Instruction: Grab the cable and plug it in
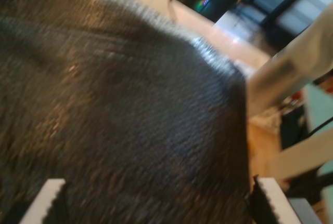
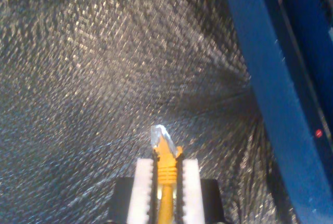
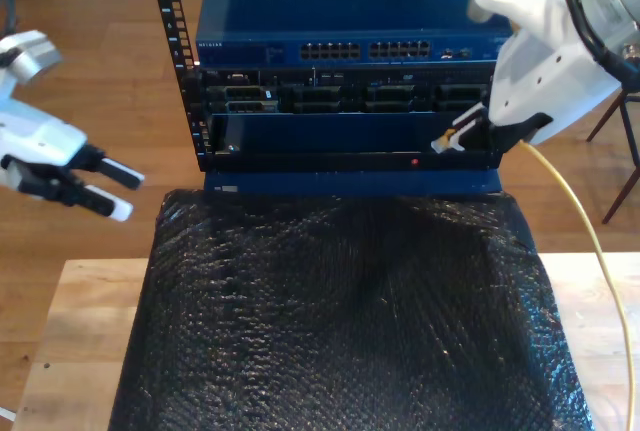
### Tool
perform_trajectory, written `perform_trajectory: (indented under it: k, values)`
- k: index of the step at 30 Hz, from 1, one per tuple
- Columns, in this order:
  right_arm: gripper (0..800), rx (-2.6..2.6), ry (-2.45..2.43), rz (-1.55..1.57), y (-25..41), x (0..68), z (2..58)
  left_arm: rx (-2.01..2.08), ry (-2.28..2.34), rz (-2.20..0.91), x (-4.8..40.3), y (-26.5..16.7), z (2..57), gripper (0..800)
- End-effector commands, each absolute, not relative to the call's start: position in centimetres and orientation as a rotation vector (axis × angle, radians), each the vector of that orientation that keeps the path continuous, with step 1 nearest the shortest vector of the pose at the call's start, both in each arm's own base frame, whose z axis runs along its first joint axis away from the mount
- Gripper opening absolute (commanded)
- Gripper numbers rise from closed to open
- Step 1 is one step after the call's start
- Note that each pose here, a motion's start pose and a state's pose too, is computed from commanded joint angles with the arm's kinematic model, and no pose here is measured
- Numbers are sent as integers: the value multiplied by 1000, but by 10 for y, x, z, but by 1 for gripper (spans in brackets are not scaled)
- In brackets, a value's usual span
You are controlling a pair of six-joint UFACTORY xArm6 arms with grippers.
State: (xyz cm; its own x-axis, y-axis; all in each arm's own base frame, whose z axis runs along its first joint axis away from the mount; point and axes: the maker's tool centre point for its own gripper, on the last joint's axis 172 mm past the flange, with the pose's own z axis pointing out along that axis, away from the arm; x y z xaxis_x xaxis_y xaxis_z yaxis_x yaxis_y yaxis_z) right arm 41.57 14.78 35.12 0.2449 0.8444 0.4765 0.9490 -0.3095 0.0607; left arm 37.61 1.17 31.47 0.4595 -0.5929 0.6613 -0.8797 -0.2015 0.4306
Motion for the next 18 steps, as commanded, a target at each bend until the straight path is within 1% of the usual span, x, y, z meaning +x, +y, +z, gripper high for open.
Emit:
perform_trajectory:
  k: [8, 11, 15, 18]
  values:
    - [0, -2297, -1671, -538, 138, 416, 332, 1944, -1444, 414, 362, 64, 301, 797]
    - [0, -2328, -1663, -490, 133, 418, 322, 1926, -1537, 403, 353, 75, 301, 797]
    - [0, -2340, -1647, -448, 131, 417, 314, 1903, -1668, 348, 336, 91, 301, 797]
    - [0, -2344, -1634, -424, 131, 417, 312, 1893, -1712, 316, 319, 111, 295, 797]
